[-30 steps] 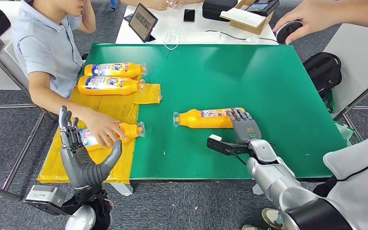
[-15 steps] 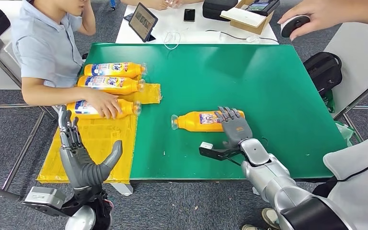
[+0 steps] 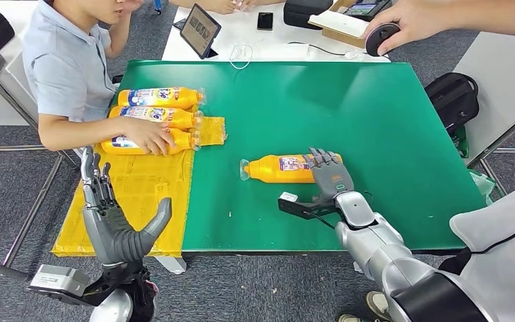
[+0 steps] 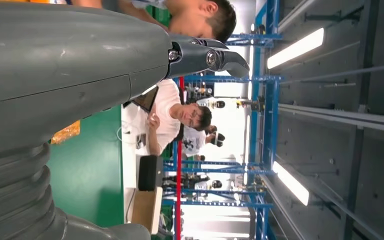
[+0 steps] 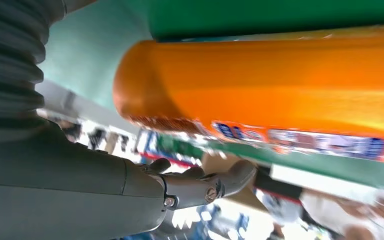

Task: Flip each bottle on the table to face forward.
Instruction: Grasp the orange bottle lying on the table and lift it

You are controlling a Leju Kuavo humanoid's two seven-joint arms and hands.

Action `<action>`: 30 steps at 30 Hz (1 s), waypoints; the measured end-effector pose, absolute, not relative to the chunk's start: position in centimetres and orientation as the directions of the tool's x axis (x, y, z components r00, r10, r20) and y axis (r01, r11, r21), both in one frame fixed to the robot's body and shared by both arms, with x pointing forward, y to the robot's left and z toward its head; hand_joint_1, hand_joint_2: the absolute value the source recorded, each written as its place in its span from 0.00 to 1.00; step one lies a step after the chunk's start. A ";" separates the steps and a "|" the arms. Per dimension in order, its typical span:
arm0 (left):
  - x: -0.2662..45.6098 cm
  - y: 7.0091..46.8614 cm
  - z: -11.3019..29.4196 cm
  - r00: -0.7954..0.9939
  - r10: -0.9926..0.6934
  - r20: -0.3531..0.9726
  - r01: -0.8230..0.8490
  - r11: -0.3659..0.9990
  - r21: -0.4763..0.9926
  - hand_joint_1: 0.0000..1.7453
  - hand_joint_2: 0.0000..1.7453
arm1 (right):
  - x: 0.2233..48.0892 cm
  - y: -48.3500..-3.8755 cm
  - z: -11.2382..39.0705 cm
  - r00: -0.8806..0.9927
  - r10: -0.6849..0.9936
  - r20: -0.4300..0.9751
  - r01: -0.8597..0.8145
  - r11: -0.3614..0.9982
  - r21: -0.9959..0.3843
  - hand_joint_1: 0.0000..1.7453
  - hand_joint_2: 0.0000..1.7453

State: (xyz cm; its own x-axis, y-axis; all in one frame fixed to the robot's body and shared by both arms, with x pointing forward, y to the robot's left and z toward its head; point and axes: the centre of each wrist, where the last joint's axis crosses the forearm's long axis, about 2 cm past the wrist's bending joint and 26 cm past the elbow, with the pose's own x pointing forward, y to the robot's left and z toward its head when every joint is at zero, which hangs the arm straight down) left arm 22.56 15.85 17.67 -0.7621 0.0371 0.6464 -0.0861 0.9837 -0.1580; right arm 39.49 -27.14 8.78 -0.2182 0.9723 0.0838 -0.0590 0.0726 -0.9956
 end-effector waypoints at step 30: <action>22.7 15.5 17.7 -0.767 0.054 0.639 -0.044 0.990 -0.137 0.00 1.00 | 39.5 -28.8 8.6 -0.203 0.950 0.239 -0.070 0.229 -0.971 0.00 1.00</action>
